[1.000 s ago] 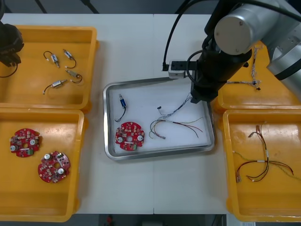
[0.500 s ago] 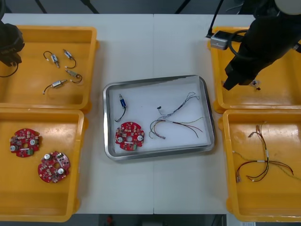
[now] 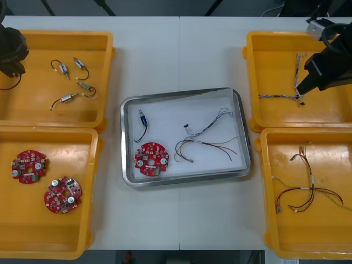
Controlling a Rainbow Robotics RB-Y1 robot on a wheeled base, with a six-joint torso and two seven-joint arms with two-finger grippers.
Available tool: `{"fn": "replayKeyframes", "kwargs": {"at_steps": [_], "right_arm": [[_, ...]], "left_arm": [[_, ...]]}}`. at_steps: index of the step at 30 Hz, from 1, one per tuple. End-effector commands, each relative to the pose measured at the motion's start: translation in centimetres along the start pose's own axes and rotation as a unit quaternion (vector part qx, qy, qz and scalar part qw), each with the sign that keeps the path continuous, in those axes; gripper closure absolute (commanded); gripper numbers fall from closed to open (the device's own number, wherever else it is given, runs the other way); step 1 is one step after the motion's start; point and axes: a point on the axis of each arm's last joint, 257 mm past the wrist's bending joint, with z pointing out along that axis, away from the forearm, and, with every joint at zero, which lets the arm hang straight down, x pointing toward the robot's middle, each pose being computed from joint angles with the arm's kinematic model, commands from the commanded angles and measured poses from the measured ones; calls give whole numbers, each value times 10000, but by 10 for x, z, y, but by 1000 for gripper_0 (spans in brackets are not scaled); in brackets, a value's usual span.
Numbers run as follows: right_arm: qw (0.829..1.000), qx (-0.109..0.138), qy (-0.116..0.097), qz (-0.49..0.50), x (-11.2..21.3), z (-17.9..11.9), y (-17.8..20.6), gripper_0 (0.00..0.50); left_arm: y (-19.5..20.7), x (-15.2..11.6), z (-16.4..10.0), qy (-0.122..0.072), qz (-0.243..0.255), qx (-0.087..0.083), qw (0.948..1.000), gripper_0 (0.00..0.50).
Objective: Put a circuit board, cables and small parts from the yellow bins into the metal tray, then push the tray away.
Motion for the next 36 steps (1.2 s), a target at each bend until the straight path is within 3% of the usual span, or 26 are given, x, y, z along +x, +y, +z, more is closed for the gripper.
{"fn": "replayKeyframes", "kwargs": {"at_steps": [1,7,25,29,32,36], "right_arm": [[9965,386,-355,650,10,-28,-36,0],[9894,581,-470,1246,29,-30,-55,0],[9769,851,-405,1919,110,-11,-86,0],[9713,828,-395,2192,118,-5,-85,0],[9670,797,-417,2384,119,-2,-83,0],[9659,783,-403,2435,121,1,-82,0]], "left_arm": [[1,-25,-36,-418,254,64,9988,500],[1,-25,-36,-418,254,64,9988,500],[1,-25,-36,-418,254,64,9988,500],[-1,-17,-23,-310,276,63,9991,500],[-5,-21,-27,-483,312,47,9983,500],[-13,-17,-26,-427,309,130,9985,500]]}}
